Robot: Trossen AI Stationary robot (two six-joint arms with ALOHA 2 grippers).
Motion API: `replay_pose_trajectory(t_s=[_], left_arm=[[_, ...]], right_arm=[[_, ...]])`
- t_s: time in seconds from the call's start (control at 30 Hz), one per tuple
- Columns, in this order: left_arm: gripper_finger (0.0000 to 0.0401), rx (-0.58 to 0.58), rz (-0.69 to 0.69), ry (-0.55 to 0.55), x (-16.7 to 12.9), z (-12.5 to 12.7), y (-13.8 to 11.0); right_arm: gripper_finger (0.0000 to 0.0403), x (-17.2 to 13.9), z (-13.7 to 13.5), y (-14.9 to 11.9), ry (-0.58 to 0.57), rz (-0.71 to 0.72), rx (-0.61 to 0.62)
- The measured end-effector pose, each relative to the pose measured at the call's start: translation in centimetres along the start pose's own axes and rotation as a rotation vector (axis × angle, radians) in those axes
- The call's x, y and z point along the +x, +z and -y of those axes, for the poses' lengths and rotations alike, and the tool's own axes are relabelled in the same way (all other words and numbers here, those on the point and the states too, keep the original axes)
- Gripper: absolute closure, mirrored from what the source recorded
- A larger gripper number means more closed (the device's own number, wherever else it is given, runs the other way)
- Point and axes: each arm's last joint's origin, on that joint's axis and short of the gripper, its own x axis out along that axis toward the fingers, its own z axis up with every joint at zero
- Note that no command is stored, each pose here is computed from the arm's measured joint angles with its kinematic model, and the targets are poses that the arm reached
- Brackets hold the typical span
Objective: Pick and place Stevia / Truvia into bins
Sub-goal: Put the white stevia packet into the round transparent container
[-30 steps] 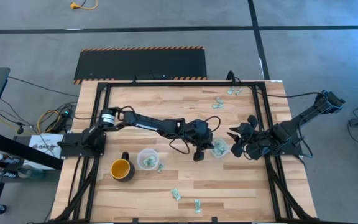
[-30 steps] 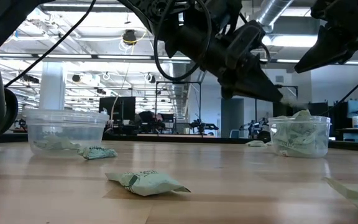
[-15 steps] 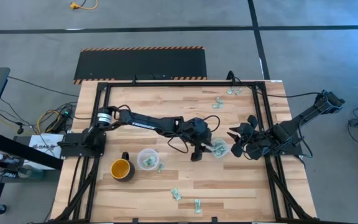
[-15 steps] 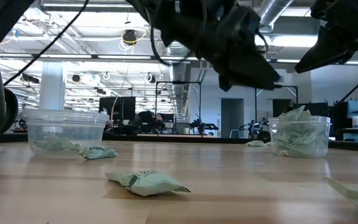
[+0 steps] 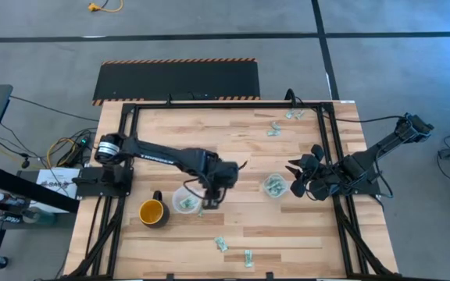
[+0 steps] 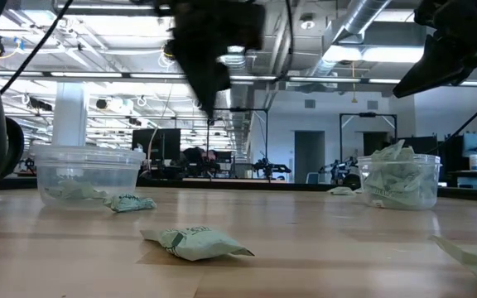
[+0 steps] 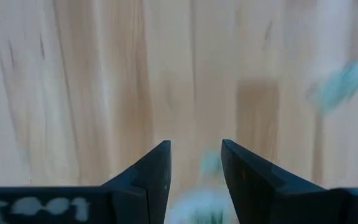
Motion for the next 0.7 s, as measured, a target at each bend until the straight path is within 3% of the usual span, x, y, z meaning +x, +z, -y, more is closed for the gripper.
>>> replay_pose_trajectory(t_s=[0.2,0.5,0.7], left_arm=[[0.0271,0.002,-0.132,0.037,1.4,2.2,-2.0],[0.0271,0.121,-0.127,0.012,3.0,5.1,-3.0],[0.0260,0.112,-0.099,-0.003,3.0,5.6,-2.8]], right_arm=[[0.0310,0.0,0.1,0.0,-0.004,-0.003,-0.006],[0.0310,0.0,0.1,-0.1,-0.007,-0.008,-0.011],[0.0310,0.0,0.1,-0.1,-0.007,-0.007,-0.007]])
